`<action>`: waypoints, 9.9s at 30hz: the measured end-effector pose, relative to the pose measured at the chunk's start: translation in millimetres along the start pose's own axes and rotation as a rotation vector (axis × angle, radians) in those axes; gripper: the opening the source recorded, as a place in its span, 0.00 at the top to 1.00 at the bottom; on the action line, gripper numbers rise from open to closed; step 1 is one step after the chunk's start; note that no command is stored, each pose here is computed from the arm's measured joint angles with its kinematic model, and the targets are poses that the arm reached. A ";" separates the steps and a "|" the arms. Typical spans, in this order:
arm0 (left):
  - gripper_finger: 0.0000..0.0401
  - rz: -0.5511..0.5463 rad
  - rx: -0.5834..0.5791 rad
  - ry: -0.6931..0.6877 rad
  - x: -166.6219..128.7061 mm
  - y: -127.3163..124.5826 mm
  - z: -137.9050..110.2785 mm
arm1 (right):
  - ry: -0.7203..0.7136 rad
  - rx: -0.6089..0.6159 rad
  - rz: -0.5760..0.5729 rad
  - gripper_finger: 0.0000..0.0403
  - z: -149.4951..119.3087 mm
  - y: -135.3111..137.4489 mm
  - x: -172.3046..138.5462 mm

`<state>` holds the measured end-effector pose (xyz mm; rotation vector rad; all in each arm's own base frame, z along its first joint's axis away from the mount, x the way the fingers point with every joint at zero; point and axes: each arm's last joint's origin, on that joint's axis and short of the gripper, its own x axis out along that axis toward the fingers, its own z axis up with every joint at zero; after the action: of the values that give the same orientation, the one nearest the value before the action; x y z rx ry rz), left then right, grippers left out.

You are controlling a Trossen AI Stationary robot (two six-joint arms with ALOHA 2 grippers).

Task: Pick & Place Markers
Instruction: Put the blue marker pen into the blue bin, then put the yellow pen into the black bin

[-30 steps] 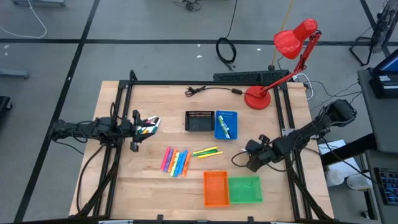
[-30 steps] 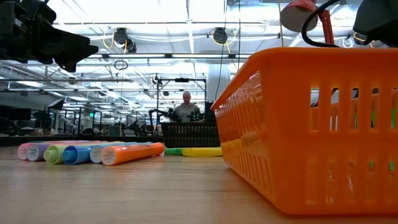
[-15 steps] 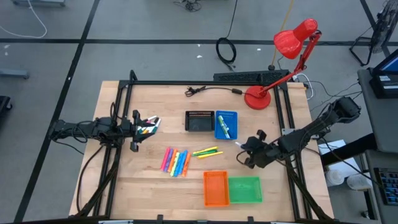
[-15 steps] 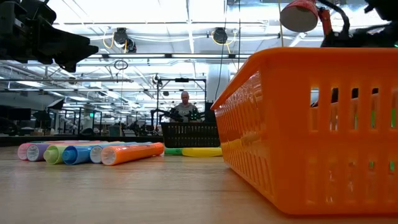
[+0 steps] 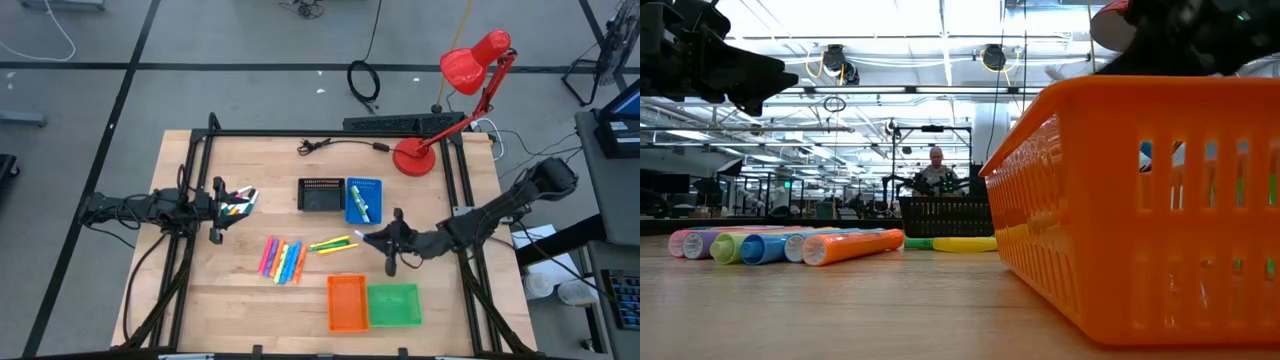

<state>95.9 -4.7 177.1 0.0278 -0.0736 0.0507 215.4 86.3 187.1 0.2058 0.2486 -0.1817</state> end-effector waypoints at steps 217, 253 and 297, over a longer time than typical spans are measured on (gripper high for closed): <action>0.55 -0.006 -0.180 -0.066 -0.2 0.2 6.3 | 0.134 -0.271 0.345 0.97 12.8 -6.5 45.5; 0.55 0.070 0.123 -0.156 70.4 -8.0 13.0 | -0.401 -0.260 0.308 0.97 33.9 -36.4 21.0; 0.55 -0.232 0.234 -0.198 257.4 -54.5 53.8 | -0.389 -0.283 0.309 0.97 32.5 -36.0 21.4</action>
<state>351.1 -47.9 248.4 0.2752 -0.2614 -0.1763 235.8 41.1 205.9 -0.0750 -0.1461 0.1222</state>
